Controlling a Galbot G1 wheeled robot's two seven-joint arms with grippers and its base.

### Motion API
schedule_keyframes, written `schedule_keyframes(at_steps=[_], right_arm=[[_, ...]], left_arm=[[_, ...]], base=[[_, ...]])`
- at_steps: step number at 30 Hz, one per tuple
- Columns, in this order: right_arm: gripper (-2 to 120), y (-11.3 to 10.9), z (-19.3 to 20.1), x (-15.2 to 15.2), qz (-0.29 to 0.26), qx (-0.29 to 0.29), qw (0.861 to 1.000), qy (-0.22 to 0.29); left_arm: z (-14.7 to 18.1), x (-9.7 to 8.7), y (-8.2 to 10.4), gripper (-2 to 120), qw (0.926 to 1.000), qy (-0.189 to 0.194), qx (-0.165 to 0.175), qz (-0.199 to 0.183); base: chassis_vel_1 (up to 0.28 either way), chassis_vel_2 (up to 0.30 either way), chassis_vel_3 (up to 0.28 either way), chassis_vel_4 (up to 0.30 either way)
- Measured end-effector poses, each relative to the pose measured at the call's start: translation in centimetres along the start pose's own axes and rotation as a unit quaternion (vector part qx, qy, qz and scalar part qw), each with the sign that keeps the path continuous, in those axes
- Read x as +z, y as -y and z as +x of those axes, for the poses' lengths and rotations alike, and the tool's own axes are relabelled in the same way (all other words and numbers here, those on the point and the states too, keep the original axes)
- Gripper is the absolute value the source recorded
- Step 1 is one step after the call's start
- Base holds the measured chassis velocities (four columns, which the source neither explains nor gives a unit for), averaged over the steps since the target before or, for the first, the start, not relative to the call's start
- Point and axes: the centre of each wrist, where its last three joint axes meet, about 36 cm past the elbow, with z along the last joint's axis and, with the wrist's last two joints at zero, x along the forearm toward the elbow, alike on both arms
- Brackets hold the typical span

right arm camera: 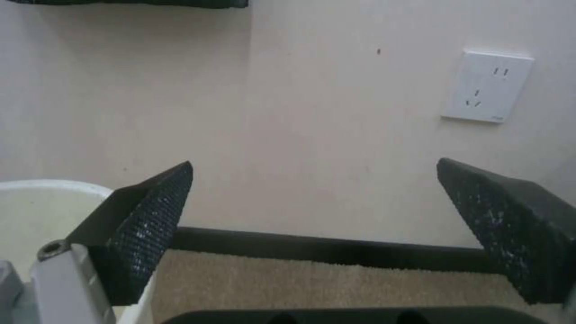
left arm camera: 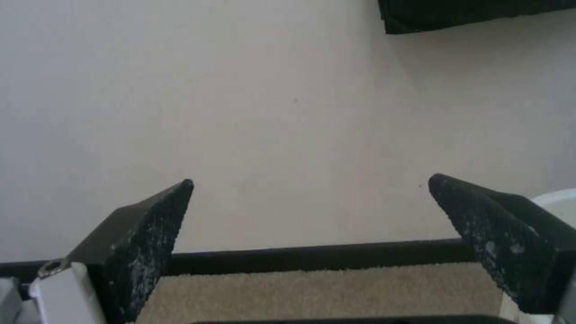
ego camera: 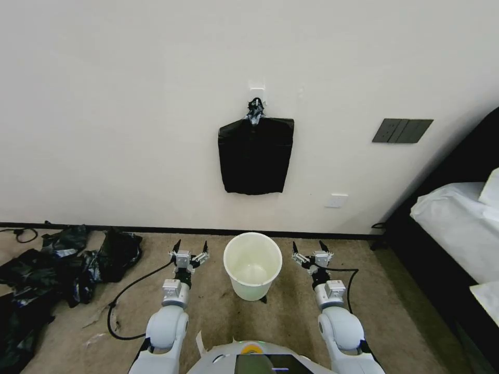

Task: Place a trash bag onto the trash bin.

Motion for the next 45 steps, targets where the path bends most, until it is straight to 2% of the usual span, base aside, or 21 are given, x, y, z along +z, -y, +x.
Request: schedule_keyframes(at_steps=[40,42,43,45], right_arm=[[100,0.0,0.0,0.0,0.000,0.000,1.000,0.001],[100,-0.4,0.1,-0.1,0.002,0.003,1.000,0.016],[100,-1.1,0.3,-0.5,0.002,0.007,0.999,0.040],[100,-1.3,0.3,-0.6,0.000,0.006,0.999,0.046]], left_arm=[[0.0,0.0,0.0,100,1.0000,0.000,0.000,0.000],[0.0,0.0,0.0,100,1.0000,0.005,0.000,0.000],[0.1,0.0,0.2,100,0.9998,0.019,0.002,0.002],[0.1,-0.1,0.2,100,0.9997,0.023,0.002,0.002]], base=[[0.000,0.000,0.000,0.000],[0.000,0.000,0.000,0.000],[0.000,0.000,0.000,0.000],[0.000,0.000,0.000,0.000]])
